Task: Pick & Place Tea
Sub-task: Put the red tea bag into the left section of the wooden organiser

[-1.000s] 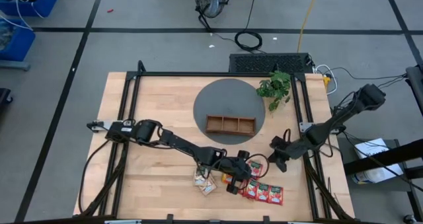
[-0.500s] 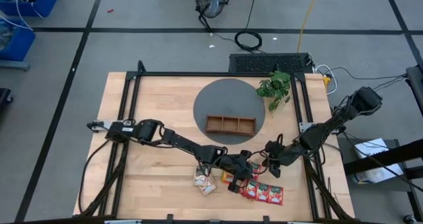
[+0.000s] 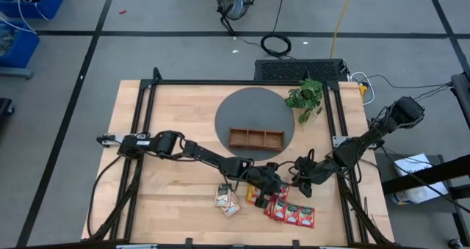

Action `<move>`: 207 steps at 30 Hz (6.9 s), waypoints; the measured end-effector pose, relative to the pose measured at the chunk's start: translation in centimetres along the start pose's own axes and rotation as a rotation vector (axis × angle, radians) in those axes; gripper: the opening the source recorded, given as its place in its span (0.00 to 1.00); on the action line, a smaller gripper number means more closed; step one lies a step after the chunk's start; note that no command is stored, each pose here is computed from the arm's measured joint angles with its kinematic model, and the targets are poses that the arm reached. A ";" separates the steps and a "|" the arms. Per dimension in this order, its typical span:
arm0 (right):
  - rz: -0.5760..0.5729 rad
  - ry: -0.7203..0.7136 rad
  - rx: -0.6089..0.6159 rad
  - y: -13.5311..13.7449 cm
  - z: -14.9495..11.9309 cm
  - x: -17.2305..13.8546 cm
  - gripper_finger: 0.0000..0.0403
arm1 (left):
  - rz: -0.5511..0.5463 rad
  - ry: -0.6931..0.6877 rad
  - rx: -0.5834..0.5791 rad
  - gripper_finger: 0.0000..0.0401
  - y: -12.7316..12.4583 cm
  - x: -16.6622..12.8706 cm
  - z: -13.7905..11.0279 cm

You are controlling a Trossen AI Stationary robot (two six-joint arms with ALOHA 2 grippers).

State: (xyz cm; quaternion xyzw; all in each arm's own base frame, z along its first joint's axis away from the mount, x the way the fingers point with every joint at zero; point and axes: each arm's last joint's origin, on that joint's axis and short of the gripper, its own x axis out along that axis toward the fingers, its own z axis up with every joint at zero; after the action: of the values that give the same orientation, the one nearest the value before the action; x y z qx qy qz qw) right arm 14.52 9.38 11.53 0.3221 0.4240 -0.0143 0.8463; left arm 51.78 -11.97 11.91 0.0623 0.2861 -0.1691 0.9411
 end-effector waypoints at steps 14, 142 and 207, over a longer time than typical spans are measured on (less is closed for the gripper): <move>-0.013 -0.008 0.047 -0.2 0.2 0.0 0.31 | 0.039 0.011 -0.017 0.01 1.4 0.8 -1.3; -0.228 -0.045 -0.584 6.0 5.9 -4.5 0.00 | 0.220 0.198 0.137 0.12 -1.0 -6.4 4.2; -0.352 -0.265 -0.863 7.0 6.4 -5.6 0.16 | 0.323 0.090 0.046 0.01 3.4 -6.8 4.9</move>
State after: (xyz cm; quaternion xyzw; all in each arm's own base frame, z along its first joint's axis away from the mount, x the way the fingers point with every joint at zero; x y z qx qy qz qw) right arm 17.56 9.95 22.10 -0.1398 0.3279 -0.0210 0.9341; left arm 50.19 -7.87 19.83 0.1364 0.3102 -0.0193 0.9406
